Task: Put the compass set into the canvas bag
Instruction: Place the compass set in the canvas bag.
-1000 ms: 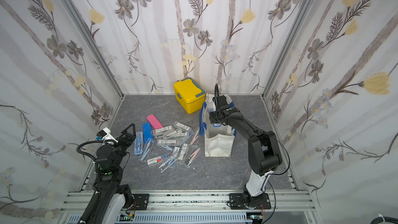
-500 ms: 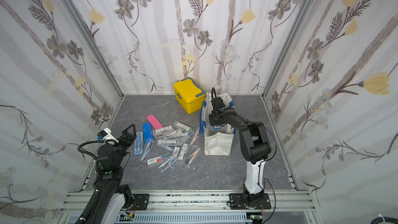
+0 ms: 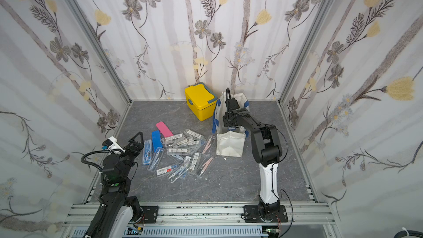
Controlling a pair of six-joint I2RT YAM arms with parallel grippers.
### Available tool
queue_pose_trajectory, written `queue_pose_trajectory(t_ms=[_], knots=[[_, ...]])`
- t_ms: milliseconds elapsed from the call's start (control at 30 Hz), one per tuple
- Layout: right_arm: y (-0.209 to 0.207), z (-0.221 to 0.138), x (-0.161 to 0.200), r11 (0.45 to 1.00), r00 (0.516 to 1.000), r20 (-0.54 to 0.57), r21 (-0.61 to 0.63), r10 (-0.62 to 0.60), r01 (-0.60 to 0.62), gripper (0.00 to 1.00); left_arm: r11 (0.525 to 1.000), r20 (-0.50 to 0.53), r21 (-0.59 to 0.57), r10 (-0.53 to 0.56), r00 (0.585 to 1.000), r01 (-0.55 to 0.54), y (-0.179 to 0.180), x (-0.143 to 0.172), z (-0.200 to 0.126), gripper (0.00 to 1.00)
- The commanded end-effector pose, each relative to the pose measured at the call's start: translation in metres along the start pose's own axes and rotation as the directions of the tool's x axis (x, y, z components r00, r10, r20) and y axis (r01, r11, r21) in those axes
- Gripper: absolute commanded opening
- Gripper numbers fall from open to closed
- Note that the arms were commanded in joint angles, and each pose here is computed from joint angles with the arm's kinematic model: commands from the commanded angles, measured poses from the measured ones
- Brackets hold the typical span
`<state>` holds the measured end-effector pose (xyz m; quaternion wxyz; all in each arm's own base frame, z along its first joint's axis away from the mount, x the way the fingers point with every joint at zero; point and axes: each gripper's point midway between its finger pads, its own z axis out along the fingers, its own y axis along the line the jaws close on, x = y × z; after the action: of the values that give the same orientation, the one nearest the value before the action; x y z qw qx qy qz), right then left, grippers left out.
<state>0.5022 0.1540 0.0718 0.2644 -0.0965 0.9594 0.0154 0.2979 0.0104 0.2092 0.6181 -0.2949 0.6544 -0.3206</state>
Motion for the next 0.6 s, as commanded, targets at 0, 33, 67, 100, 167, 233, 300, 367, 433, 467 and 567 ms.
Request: queue_pose_trajectory(t_ms=[0,33,67,100,167,233,300,367,433,467,567], knots=[[-0.002,0.003,0.002,1.000,1.000,-0.008,0.012,-0.025,0.026,0.56,1.000,0.013,-0.007,0.008,1.000,-0.007,0.002,-0.002,0.000,1.00],[-0.001,0.004,0.003,1.000,0.999,-0.014,0.009,-0.029,0.029,0.56,1.000,0.014,-0.009,0.007,1.000,-0.007,0.002,-0.002,0.000,1.00],[0.001,0.004,0.005,0.999,0.999,-0.018,0.004,-0.035,0.035,0.56,1.000,0.016,-0.008,0.008,1.000,-0.008,0.002,-0.002,0.000,1.00],[0.001,0.005,0.006,0.999,0.999,-0.021,0.003,-0.036,0.036,0.57,1.000,0.018,-0.010,0.009,1.000,-0.008,0.002,-0.003,0.000,1.00],[0.003,0.006,0.007,0.999,0.999,-0.024,-0.004,-0.039,0.039,0.58,1.000,0.018,-0.012,0.010,1.000,-0.010,0.003,-0.002,0.000,1.00],[0.003,0.006,0.007,0.999,0.999,-0.026,-0.006,-0.041,0.041,0.59,1.000,0.019,-0.014,0.013,1.000,-0.013,0.004,-0.002,0.000,1.00],[0.004,0.006,0.007,0.999,0.999,-0.026,-0.012,-0.042,0.042,0.60,1.000,0.014,-0.014,0.015,1.000,-0.015,0.004,-0.001,0.000,1.00],[0.004,0.004,0.005,0.999,0.999,-0.017,-0.017,-0.042,0.041,0.62,1.000,0.006,-0.010,0.021,1.000,-0.021,0.003,0.000,0.000,1.00],[0.004,0.002,0.002,0.999,0.999,-0.009,-0.016,-0.041,0.041,0.64,0.999,-0.011,-0.014,0.031,0.999,-0.031,0.003,0.002,0.001,1.00],[0.004,0.000,0.001,0.999,0.999,-0.005,-0.018,-0.041,0.041,0.65,0.999,-0.017,-0.017,0.034,0.999,-0.034,0.003,0.002,0.001,1.00],[0.006,-0.005,-0.004,0.999,0.999,0.012,-0.029,-0.044,0.045,0.68,0.998,-0.031,-0.031,0.049,0.998,-0.050,0.003,0.002,0.002,1.00]])
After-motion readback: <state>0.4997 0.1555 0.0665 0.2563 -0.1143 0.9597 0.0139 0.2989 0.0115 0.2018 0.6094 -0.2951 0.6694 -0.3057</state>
